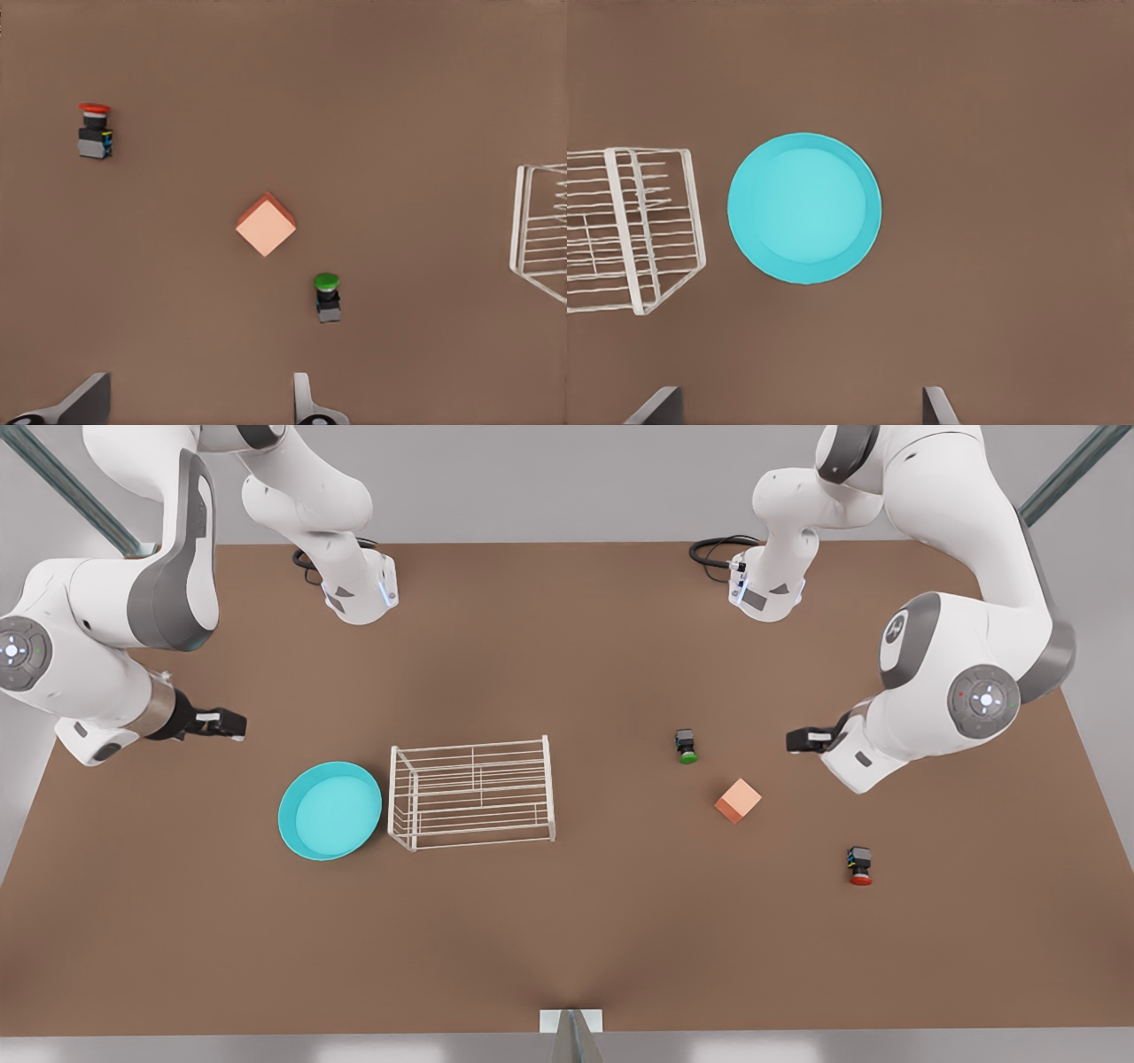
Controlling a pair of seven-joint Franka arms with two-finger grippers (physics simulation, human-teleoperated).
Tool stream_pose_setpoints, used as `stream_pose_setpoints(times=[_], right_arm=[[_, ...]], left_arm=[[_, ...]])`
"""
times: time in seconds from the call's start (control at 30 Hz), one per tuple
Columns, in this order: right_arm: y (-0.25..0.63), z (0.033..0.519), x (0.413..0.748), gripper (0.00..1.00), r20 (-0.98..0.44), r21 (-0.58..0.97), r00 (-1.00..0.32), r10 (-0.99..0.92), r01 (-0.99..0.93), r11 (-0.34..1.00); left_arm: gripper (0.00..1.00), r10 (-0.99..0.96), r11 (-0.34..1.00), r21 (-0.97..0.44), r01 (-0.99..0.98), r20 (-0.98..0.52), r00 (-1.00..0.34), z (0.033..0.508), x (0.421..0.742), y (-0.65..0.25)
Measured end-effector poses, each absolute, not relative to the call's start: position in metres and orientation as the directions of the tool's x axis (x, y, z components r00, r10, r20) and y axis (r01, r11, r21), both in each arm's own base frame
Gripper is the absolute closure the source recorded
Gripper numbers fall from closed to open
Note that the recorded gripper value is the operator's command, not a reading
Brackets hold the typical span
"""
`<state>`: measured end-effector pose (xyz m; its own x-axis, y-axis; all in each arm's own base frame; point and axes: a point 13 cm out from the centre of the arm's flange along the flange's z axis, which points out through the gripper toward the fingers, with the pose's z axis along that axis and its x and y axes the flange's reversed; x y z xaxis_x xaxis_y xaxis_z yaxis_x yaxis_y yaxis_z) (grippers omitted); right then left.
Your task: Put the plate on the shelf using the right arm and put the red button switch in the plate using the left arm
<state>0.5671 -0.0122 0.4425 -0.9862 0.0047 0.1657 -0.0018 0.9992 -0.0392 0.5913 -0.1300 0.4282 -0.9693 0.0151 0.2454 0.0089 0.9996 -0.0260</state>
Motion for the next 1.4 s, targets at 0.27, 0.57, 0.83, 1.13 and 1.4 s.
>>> stream_pose_setpoints(times=[0.27, 0.57, 0.83, 1.13, 1.4], right_arm=[[-0.038, 0.274, 0.596, 0.00, 0.332, 0.067, -0.941, 0.063, 0.091, 0.994], [-0.079, 0.121, 0.583, 0.00, 0.309, 0.131, -0.940, 0.148, 0.196, 0.972], [-0.082, 0.072, 0.569, 0.00, 0.226, 0.131, -0.963, 0.149, 0.182, 0.975], [-0.077, 0.045, 0.577, 0.08, 0.177, 0.140, -0.975, 0.134, 0.160, 0.977], [-0.077, 0.043, 0.581, 0.79, 0.160, 0.146, -0.980, 0.118, 0.142, 0.979]], left_arm=[[0.00, -0.040, 0.999, -0.019, -0.046, 0.236, -0.971, 0.428, 0.594, -0.131], [0.00, -0.080, 0.996, -0.011, -0.085, 0.234, -0.969, 0.428, 0.595, -0.131], [0.00, -0.102, 0.994, -0.005, -0.106, 0.235, -0.967, 0.427, 0.595, -0.131], [0.00, -0.115, 0.993, -0.001, -0.119, 0.235, -0.965, 0.427, 0.595, -0.132], [0.00, -0.125, 0.992, 0.002, -0.128, 0.235, -0.964, 0.427, 0.595, -0.132]])
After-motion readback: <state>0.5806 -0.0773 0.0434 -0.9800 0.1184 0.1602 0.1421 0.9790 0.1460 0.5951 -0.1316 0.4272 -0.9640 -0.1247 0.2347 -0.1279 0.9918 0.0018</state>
